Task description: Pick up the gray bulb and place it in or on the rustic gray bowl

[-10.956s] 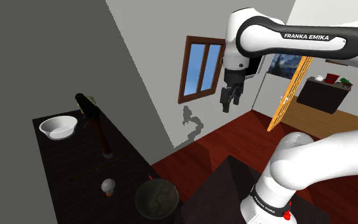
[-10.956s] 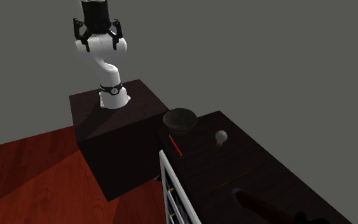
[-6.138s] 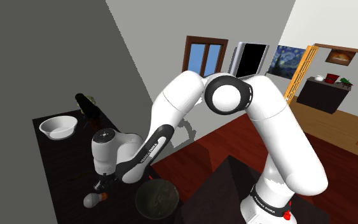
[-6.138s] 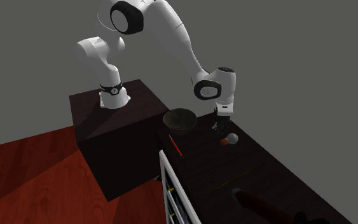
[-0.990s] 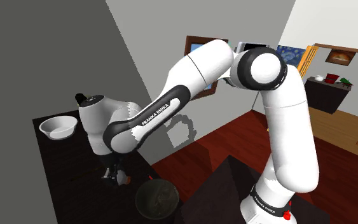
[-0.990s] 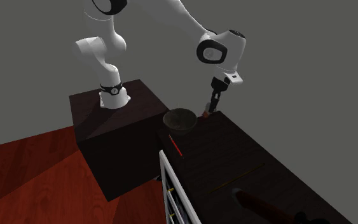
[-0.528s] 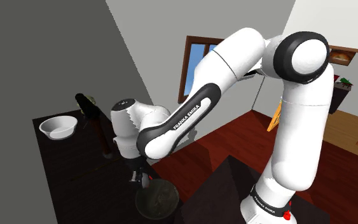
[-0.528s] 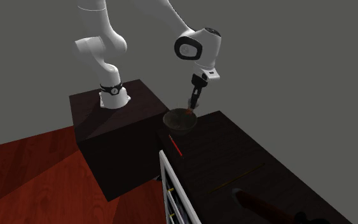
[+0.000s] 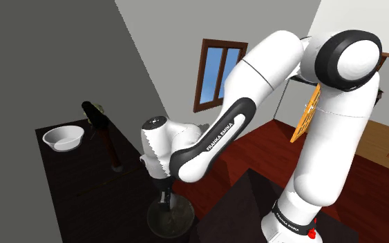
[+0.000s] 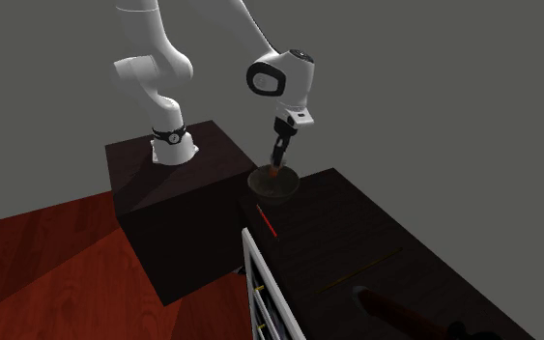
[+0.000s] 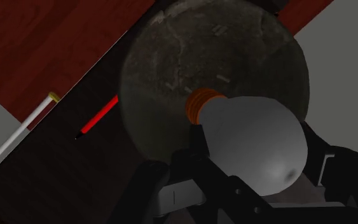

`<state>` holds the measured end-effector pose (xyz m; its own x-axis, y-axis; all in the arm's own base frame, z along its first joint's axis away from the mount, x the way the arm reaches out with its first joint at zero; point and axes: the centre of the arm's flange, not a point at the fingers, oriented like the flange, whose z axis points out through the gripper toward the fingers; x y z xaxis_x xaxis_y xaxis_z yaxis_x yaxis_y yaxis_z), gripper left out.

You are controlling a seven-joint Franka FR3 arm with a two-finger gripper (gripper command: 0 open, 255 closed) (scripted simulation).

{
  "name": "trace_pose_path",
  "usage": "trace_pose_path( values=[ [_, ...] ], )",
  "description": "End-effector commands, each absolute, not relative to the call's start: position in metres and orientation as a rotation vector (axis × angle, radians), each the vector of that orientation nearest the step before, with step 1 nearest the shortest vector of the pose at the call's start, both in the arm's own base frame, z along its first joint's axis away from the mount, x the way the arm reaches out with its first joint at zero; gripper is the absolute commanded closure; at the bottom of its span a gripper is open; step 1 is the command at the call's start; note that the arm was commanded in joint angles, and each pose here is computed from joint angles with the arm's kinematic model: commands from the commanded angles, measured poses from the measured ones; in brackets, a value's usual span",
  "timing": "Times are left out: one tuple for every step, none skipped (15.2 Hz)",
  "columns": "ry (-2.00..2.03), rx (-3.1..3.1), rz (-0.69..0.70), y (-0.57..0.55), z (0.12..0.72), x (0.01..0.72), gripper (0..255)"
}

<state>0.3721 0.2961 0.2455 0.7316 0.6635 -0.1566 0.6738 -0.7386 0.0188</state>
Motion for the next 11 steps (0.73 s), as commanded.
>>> trace_pose_path(
  values=[
    [1.104, 2.854, -0.214, 0.295, 0.235, 0.371, 255],
    [1.104, 2.854, -0.214, 0.295, 0.230, 0.371, 255],
    [1.104, 2.854, -0.214, 0.295, 0.225, 0.371, 255],
    [1.104, 2.854, -0.214, 0.295, 0.219, 0.371, 255],
    [1.104, 2.854, -0.214, 0.295, 0.214, 0.371, 255],
    [1.104, 2.854, -0.214, 0.295, 0.209, 0.371, 255],
    [1.104, 2.854, -0.214, 0.295, 0.204, 0.371, 255],
    [1.104, 2.854, -0.214, 0.295, 0.198, 0.371, 255],
    [1.104, 2.854, -0.214, 0.295, 0.193, 0.371, 255],
    [1.104, 2.854, -0.214, 0.295, 0.190, 0.371, 255],
    [1.104, 2.854, -0.214, 0.295, 0.190, 0.371, 255]
  ],
)
